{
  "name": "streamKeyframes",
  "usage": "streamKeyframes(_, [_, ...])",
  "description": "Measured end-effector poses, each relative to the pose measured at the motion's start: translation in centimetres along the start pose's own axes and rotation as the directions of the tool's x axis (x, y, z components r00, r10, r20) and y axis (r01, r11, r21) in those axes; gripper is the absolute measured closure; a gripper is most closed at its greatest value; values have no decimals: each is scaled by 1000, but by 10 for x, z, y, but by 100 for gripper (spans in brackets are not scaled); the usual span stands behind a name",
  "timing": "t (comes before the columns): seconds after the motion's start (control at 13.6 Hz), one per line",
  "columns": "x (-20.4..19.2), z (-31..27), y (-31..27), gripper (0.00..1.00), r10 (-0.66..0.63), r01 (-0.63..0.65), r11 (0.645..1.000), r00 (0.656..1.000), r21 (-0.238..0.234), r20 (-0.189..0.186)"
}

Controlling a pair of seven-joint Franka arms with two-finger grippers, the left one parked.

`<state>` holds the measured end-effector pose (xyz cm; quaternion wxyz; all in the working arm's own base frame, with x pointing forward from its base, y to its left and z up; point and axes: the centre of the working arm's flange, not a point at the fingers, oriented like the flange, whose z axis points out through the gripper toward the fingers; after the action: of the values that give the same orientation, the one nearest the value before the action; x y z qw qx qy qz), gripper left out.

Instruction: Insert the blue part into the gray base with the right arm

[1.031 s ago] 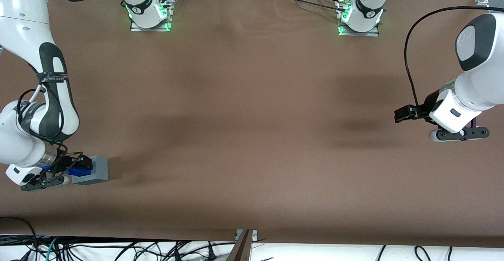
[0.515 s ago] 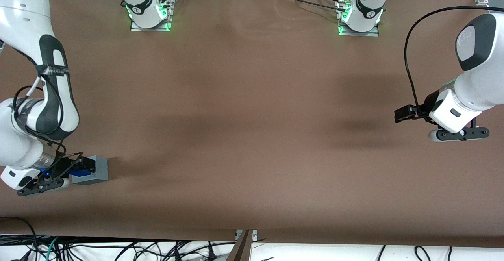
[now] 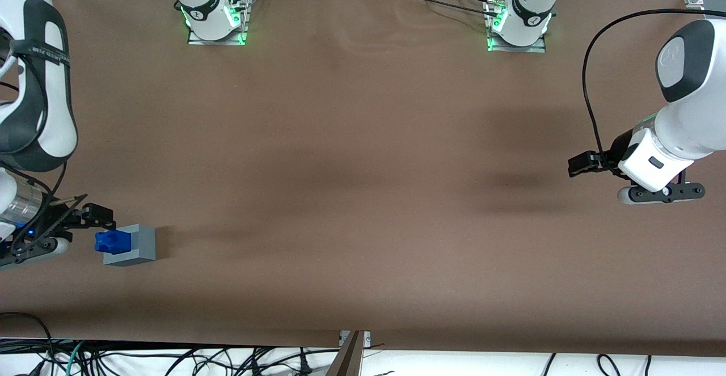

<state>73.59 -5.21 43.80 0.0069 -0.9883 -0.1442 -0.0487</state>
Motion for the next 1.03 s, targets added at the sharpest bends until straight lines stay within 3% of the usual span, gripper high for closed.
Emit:
streamKeyframes(0.15, [-1,-22,-17,0,24,-24,1000,1000,5,7])
streamKeyframes(0.37, [-7,-66,-56,0,178,-179,984,983,14,43])
streamKeyframes(0.66, [-28,-111,-96,0,183,-186,982,980,24,78])
streamKeyframes(1.03, [-59,-159,-96,0,198,-198,980,980,13,34])
